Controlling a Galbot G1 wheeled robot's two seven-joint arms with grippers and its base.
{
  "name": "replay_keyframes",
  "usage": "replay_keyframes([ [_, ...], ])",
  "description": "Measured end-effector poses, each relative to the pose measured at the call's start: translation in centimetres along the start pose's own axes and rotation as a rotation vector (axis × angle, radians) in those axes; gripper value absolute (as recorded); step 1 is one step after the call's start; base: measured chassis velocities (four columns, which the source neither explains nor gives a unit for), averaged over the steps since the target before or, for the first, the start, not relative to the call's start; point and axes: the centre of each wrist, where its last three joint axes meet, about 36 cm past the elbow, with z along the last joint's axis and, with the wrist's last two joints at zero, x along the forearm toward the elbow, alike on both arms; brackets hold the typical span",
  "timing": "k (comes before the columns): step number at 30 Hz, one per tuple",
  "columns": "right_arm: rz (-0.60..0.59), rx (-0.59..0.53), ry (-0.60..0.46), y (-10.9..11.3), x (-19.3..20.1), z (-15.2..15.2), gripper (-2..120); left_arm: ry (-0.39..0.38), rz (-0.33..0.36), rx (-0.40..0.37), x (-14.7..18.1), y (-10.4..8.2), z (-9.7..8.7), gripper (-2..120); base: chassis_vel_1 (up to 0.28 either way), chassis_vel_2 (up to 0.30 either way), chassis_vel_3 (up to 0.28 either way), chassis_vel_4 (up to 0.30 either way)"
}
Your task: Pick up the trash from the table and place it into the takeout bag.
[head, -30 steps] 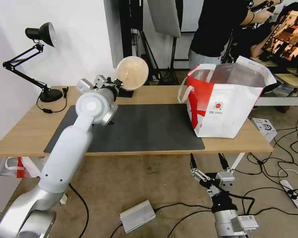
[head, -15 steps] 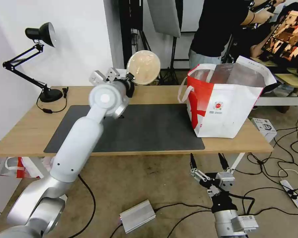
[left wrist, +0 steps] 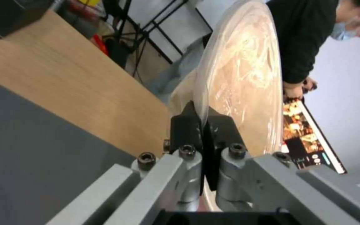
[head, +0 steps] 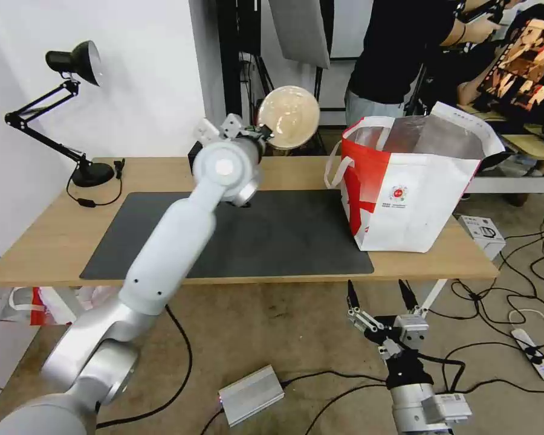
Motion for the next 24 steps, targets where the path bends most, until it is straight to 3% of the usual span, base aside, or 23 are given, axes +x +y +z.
replay_keyframes([
  [18,0.0,0.0,0.0,0.0,0.0,0.0,100,0.01,0.046,-0.064,-2.9,-5.1,1.7,0,0.0,0.0,0.0,0.0],
  [24,0.0,0.0,0.0,0.0,0.0,0.0,100,0.007,0.067,-0.075,-3.9,-6.0,2.1,0,0.0,0.0,0.0,0.0],
])
